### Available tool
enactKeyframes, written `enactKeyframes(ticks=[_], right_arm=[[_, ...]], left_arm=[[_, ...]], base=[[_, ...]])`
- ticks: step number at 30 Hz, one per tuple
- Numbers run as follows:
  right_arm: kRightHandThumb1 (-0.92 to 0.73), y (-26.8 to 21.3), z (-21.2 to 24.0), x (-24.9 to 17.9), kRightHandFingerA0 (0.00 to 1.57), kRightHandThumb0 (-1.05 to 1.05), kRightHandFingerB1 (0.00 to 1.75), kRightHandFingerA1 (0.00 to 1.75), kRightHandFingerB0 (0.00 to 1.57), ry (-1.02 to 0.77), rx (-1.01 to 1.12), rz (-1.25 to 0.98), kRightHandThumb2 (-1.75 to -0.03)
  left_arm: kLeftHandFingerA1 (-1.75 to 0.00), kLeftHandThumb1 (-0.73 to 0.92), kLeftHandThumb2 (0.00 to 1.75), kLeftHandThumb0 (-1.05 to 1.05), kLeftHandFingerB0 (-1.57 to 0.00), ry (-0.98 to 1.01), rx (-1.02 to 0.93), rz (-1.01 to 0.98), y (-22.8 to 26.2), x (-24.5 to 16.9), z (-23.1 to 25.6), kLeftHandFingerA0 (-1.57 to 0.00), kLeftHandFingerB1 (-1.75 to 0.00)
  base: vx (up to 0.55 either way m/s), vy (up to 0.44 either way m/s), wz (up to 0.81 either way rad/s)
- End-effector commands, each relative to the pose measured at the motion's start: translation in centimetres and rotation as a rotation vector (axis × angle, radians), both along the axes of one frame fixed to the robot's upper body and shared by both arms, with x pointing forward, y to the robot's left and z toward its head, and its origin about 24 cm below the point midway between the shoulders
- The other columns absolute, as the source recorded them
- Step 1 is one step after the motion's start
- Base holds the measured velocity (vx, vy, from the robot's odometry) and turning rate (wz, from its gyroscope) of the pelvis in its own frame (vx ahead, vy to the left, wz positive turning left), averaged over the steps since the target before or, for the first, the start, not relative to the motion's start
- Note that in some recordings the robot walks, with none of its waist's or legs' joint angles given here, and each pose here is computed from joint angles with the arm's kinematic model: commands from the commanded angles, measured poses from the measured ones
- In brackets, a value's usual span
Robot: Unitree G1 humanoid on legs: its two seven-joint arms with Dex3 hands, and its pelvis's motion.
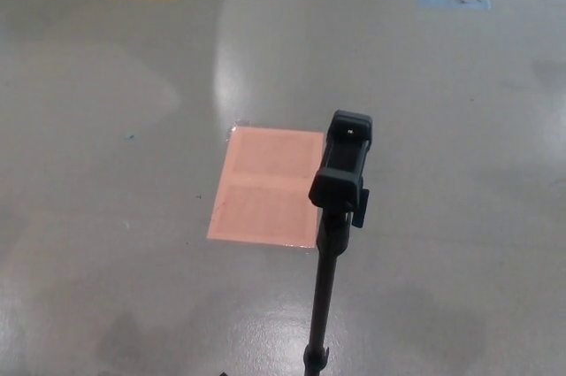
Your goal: The robot uses its left hand to grab the top of a phone stand kept on the floor and rotates it anti-clockwise
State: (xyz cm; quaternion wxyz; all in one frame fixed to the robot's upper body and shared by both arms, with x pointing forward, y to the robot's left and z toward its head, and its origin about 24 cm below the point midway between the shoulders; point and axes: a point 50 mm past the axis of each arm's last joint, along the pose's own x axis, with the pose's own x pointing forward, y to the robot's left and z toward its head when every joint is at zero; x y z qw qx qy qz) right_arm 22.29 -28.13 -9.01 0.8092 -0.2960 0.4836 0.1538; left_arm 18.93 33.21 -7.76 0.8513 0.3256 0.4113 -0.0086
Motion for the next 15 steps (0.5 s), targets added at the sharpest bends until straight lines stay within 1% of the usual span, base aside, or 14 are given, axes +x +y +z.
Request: enactKeyframes(ticks=[1, 5, 6, 7, 8, 11, 12, 15], right_arm=[[-0.76, -0.37, 0.06, -0.16, 0.35, -0.39, 0.20, 0.41, 0.08, -0.015, -0.001, -0.018, -0.66], [-0.75, -0.47, 0.17, -0.04, 0.36, -0.39, 0.20, 0.40, 0.09, -0.019, 0.003, -0.035, -0.66], [-0.78, -0.48, 0.21, 0.02, 0.40, -0.39, 0.25, 0.40, 0.07, -0.021, 0.002, -0.033, -0.62], [-0.78, -0.48, 0.24, 0.05, 0.40, -0.39, 0.25, 0.40, 0.07, -0.022, 0.001, -0.031, -0.62], [-0.65, -0.49, 0.32, 0.15, 0.33, -0.48, 0.26, 0.49, 0.05, -0.023, -0.004, -0.021, -0.83], [-0.64, -0.62, 0.51, 0.30, 0.32, -0.48, 0.26, 0.49, 0.05, -0.030, -0.004, -0.008, -0.83], [-0.79, -0.63, 0.54, 0.32, 0.37, -0.40, 0.25, 0.39, 0.06, -0.032, -0.004, -0.005, -0.63], [-0.79, -0.63, 0.57, 0.35, 0.37, -0.40, 0.25, 0.39, 0.06, -0.034, -0.005, 0.000, -0.63]], left_arm=[[-0.49, 0.60, 0.86, -0.76, -0.11, -0.064, 0.055, -0.069, 0.83, 0.50, 1.08, -0.42, -0.37], [-0.49, 0.59, 0.86, -0.75, -0.12, -0.066, 0.061, -0.079, 0.65, 0.54, 0.97, -0.43, -0.37], [-0.37, 0.69, 0.62, -0.68, -0.15, -0.064, 0.060, -0.081, 0.62, 0.57, 0.96, -0.50, -0.27], [-0.37, 0.69, 0.62, -0.68, -0.15, -0.063, 0.058, -0.083, 0.60, 0.60, 0.95, -0.50, -0.27], [-0.47, 0.57, 0.86, -0.72, -0.08, -0.063, 0.052, -0.083, 0.57, 0.65, 0.97, -0.33, -0.37], [-0.47, 0.57, 0.87, -0.72, -0.08, -0.065, 0.053, -0.085, 0.45, 0.76, 0.93, -0.33, -0.37], [-0.36, 0.69, 0.61, -0.68, -0.16, -0.065, 0.055, -0.086, 0.44, 0.79, 0.93, -0.43, -0.27], [-0.36, 0.69, 0.61, -0.68, -0.16, -0.065, 0.057, -0.086, 0.45, 0.82, 0.94, -0.43, -0.27]], base=[[0.00, 0.000, 0.00], [0.00, 0.000, 0.00], [0.00, 0.000, 0.00], [0.00, 0.000, 0.00], [0.00, 0.000, 0.00], [0.00, 0.000, 0.00], [0.00, 0.000, 0.00], [0.00, 0.000, 0.00]])
